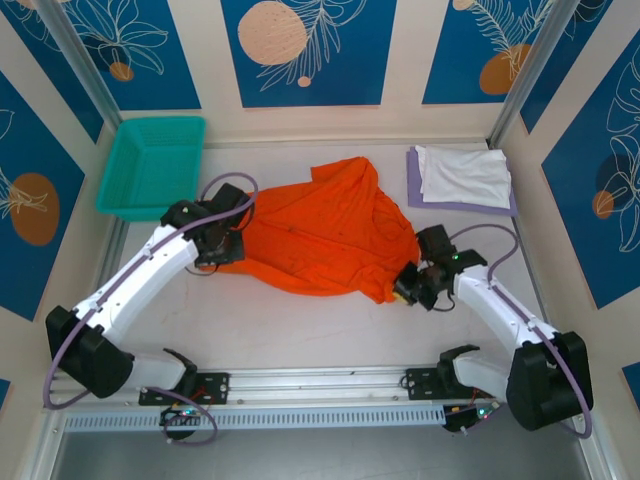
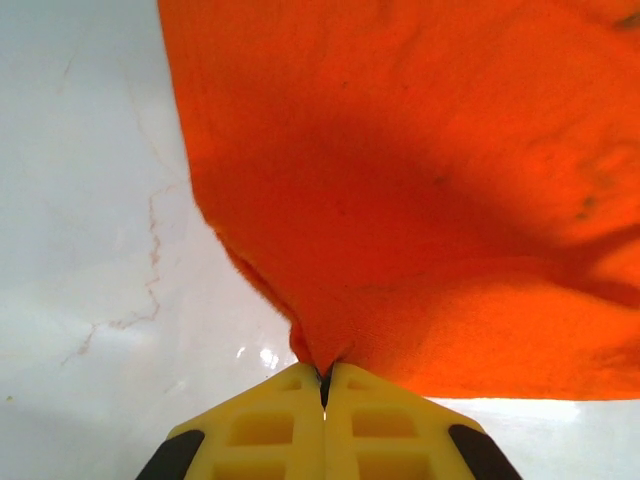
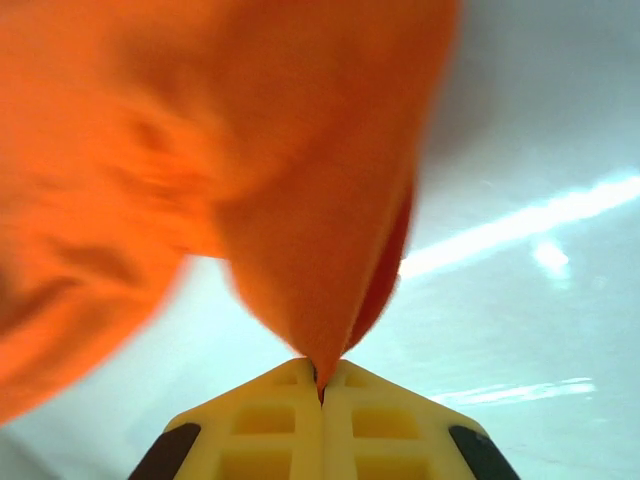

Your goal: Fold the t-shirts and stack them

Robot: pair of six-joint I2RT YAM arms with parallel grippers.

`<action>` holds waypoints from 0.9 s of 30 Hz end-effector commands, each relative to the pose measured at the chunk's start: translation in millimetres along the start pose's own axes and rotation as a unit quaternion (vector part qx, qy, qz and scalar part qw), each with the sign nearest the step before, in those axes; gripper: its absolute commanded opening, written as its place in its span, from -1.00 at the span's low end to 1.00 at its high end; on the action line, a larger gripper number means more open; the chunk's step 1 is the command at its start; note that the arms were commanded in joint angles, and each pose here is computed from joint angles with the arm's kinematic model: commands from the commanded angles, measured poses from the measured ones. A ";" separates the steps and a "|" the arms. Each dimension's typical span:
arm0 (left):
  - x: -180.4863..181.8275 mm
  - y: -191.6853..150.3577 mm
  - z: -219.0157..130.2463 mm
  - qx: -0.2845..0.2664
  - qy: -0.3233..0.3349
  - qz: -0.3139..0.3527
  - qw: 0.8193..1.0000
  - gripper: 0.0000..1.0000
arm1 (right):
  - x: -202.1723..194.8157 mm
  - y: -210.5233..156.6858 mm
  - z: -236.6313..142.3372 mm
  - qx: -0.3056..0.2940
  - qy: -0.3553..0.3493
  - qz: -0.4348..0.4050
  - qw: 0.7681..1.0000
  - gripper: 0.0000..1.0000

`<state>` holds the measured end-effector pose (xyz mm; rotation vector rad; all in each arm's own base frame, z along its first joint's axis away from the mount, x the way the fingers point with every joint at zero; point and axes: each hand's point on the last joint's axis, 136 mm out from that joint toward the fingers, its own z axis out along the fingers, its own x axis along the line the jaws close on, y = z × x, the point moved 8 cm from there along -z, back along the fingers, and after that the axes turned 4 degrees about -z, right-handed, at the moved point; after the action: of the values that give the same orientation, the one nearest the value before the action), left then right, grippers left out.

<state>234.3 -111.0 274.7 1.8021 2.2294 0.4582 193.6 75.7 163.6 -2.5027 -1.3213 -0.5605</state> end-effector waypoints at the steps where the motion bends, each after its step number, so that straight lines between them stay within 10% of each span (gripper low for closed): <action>1: -17.5 46.8 -50.2 -0.083 -0.059 0.004 0.995 -1.00 | 40.9 26.4 -63.3 -0.039 0.102 0.004 0.994 -0.97; 9: -13.9 96.8 -135.1 -0.244 -0.102 -0.035 0.964 -1.00 | 79.9 66.8 -148.5 -0.130 0.196 0.007 0.972 -1.00; 19: 20.7 45.0 4.6 -0.008 -0.093 -0.153 0.984 -1.00 | 17.8 71.4 -71.3 -0.096 0.095 0.103 0.985 -1.00; 24: -29.5 145.8 29.7 -0.007 -0.143 -0.119 0.982 -1.00 | 72.7 163.5 -89.1 -0.122 0.137 0.118 0.976 -1.00; 27: -60.9 234.0 -23.7 -0.114 -0.222 -0.093 0.964 -1.00 | 134.4 226.5 -144.3 -0.158 0.190 0.086 0.965 -1.00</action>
<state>420.2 -116.9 308.5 1.4588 2.2194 0.2137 378.6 -0.6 268.9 -2.6181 -0.8860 -0.9070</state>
